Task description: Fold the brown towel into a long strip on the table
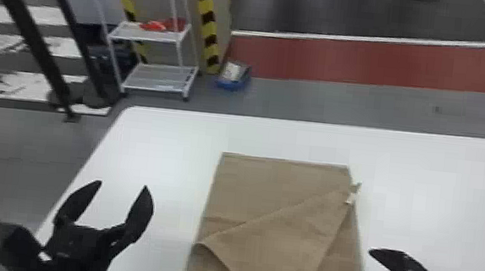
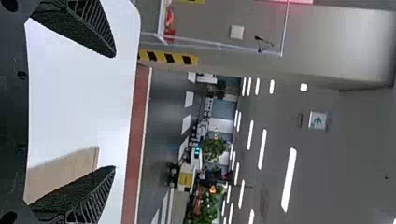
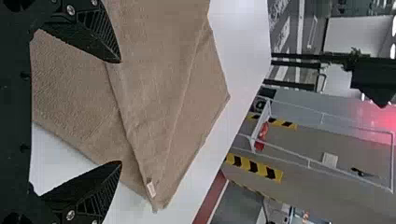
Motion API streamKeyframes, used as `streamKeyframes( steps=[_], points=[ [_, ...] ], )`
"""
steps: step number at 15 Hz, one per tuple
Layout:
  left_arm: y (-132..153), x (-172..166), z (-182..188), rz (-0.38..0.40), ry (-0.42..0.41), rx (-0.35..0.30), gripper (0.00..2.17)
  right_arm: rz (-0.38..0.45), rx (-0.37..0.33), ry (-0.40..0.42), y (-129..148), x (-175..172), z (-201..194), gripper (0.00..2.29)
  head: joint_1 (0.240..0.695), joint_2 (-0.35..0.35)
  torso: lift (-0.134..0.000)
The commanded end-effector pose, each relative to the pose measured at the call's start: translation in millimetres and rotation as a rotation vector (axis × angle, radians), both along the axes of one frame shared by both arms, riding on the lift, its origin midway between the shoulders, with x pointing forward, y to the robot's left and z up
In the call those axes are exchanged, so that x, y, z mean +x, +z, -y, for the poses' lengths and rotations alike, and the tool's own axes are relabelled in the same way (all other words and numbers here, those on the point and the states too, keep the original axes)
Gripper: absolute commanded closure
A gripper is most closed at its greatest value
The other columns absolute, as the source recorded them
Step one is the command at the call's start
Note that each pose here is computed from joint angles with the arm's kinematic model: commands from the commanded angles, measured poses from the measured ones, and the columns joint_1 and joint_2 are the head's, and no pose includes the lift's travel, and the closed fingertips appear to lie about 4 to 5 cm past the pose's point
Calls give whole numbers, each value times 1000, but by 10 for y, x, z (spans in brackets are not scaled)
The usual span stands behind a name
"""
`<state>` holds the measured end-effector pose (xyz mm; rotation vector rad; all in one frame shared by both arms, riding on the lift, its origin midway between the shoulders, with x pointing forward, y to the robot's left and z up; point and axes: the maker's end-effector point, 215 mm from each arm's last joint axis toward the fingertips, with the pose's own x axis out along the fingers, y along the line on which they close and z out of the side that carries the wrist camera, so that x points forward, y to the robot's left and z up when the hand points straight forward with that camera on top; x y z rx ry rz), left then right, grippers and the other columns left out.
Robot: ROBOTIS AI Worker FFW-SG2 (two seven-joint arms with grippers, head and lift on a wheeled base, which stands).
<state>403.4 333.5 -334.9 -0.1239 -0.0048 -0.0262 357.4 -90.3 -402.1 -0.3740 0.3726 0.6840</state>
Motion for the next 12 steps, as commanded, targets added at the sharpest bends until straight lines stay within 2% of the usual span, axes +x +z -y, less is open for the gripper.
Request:
streamKeyframes(
  steps=[1,2,4,6,12],
  points=[
    [-68,-33,-572,-28,79,-49,6,-66,-53,57,-86,-146,-361,113,695,292,-121],
    [-108,-60,-722,-37,97,-62,6,-112,-88,67,-186,-198,-460,113,695,350,-121],
    [-170,-76,-845,-54,109,-67,6,-261,-145,56,-418,-337,-613,113,695,350,-121],
    [-203,57,-843,-65,97,-81,6,-353,-177,14,-512,-465,-679,113,695,350,-121],
    [-381,103,-774,-99,77,-109,6,-333,-219,-9,-451,-241,-774,124,695,350,-121]
  ],
)
